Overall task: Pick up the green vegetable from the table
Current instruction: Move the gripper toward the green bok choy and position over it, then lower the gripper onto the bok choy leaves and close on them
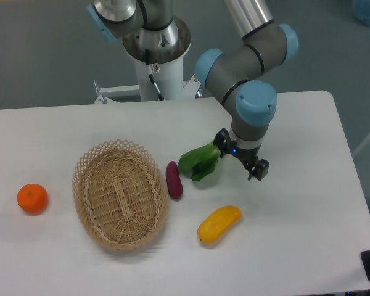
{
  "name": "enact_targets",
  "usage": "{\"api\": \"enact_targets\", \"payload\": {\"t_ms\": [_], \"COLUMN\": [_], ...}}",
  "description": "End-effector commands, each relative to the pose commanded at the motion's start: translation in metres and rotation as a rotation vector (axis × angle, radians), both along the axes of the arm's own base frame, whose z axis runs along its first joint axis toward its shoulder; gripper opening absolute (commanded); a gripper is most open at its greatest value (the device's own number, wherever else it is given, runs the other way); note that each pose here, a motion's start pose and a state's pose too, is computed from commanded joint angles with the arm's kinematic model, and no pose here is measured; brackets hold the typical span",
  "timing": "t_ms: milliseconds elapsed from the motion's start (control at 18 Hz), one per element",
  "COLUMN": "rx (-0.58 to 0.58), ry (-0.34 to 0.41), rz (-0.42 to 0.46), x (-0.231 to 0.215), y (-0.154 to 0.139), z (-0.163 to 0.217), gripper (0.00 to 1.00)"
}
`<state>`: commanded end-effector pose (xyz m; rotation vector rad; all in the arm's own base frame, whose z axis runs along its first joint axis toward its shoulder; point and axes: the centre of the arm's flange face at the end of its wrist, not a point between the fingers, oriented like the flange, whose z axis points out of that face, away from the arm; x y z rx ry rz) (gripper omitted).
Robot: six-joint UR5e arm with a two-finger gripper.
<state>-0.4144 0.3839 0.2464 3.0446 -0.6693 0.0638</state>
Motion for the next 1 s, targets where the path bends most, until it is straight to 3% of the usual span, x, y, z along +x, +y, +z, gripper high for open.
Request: {"api": "enact_targets", "payload": {"t_ms": [1000], "rx": [-0.03], "ry": [-0.048], "rz": [0.009], "x": [0.032], "y": [-0.014], "z": [-0.023], "gripper": [1.0]}}
